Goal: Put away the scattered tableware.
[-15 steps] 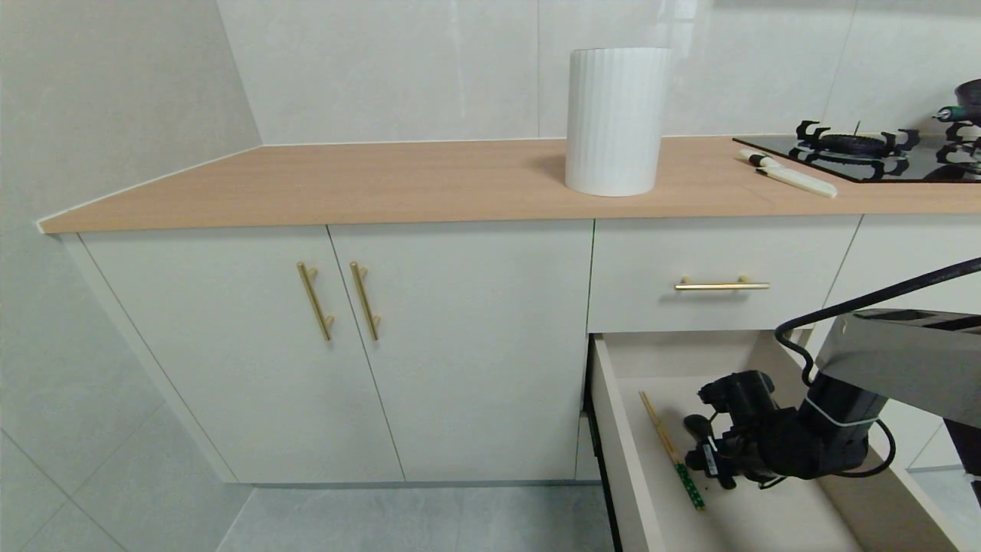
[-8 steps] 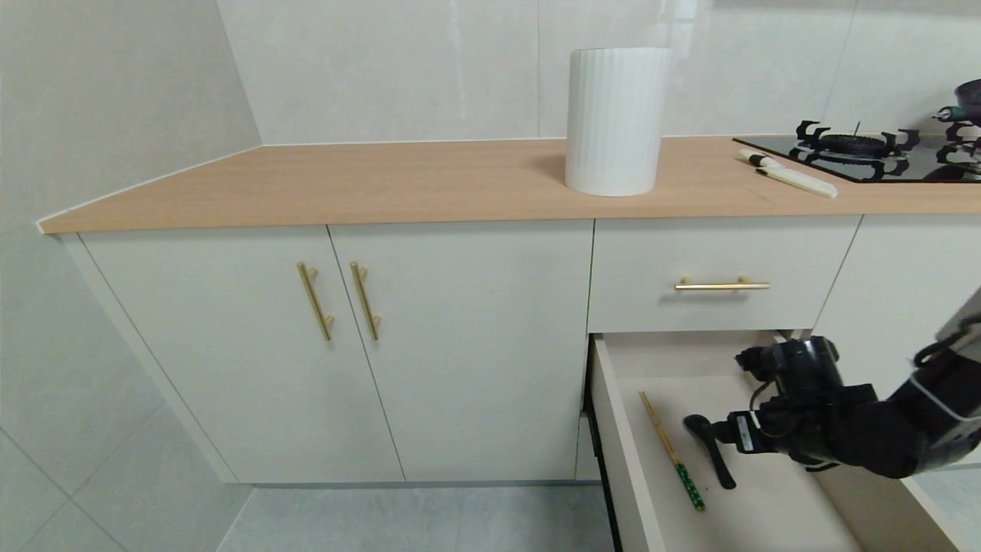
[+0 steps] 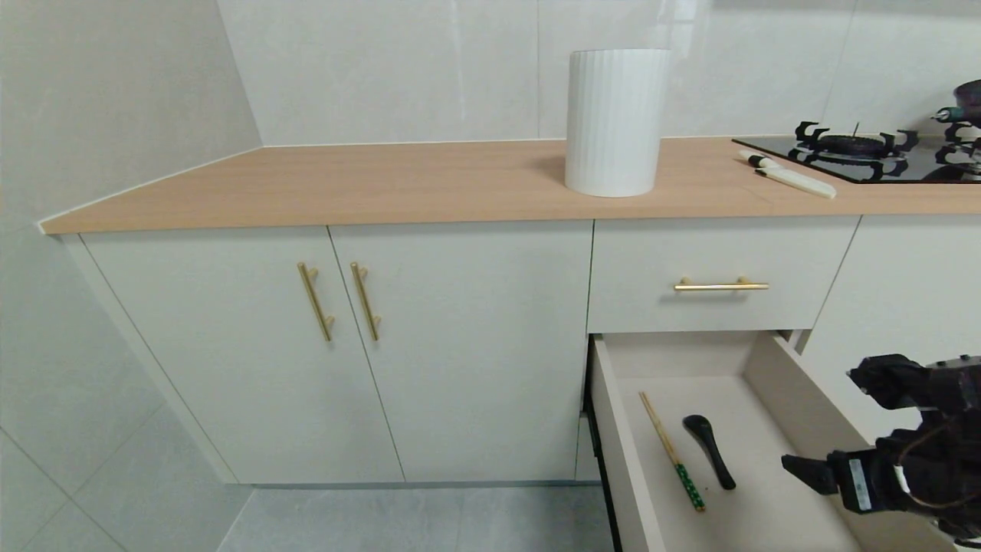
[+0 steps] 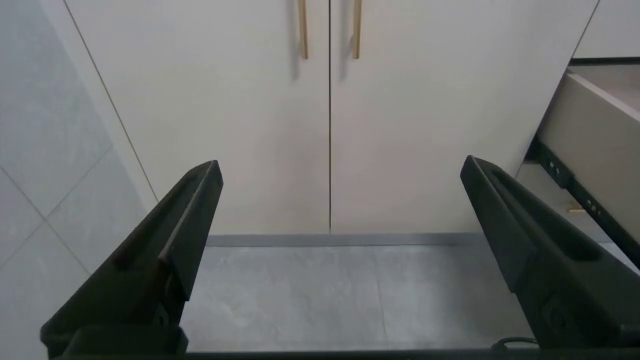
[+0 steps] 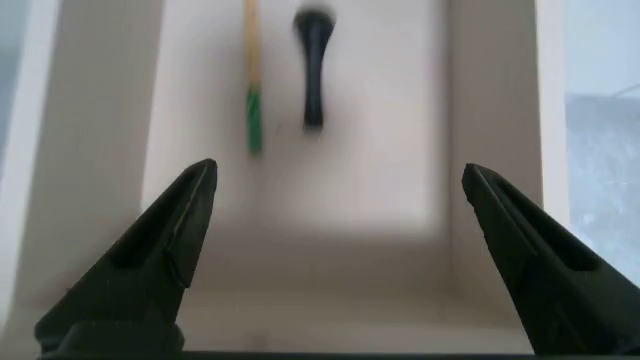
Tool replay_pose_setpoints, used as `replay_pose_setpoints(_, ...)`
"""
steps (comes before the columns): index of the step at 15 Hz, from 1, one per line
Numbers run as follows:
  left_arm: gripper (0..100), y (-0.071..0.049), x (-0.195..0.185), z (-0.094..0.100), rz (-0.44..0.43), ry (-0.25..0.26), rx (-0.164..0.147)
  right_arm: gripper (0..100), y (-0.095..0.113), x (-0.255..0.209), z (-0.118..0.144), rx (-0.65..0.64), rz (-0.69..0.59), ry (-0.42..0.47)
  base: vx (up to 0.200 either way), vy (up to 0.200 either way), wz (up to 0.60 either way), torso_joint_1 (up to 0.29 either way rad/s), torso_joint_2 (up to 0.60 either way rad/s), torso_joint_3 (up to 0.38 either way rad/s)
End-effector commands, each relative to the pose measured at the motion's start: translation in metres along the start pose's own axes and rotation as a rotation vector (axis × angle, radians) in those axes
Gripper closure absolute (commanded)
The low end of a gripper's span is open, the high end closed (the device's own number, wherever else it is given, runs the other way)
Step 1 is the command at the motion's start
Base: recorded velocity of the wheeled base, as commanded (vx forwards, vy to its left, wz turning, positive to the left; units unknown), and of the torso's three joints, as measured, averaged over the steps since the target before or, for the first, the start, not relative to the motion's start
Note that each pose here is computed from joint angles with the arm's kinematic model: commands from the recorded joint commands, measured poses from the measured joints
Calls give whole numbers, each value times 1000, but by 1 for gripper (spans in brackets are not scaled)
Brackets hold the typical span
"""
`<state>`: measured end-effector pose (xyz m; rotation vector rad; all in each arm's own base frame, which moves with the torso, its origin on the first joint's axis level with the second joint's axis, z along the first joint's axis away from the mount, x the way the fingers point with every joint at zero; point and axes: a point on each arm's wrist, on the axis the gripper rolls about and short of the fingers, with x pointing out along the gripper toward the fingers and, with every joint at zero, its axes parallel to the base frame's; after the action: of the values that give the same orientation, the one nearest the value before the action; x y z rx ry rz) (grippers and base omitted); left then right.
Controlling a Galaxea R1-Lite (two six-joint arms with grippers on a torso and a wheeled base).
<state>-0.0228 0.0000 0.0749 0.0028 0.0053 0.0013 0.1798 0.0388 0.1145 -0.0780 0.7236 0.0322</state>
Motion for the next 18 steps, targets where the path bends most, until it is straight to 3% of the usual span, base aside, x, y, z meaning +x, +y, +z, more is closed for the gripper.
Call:
replay_pose_setpoints(1, 0, 0, 0, 0, 0, 1, 8, 0, -2, -44, -18, -20, 58, -38, 0, 0, 0, 0, 0, 0)
replay_pose_setpoints(5, 0, 0, 0, 0, 0, 1, 0, 0, -5, -55, -36, -43, 93, 79, 0, 0, 0, 0, 0, 0)
replay_pose_setpoints(6, 0, 0, 0, 0, 0, 1, 0, 0, -6, -54, -52, -47, 87, 138, 0, 0, 0, 0, 0, 0)
replay_pose_setpoints(7, 0, 0, 0, 0, 0, 1, 0, 0, -8, -56, -58, -50, 87, 141, 0, 0, 0, 0, 0, 0)
replay_pose_setpoints(13, 0, 0, 0, 0, 0, 1, -1, 0, -8, -55, -61, -54, 87, 156, -200, 0, 0, 3, 4, 3)
replay_pose_setpoints(18, 0, 0, 0, 0, 0, 1, -1, 0, -3, -36, -61, -64, 109, 273, -160, 0, 0, 1, 2, 2)
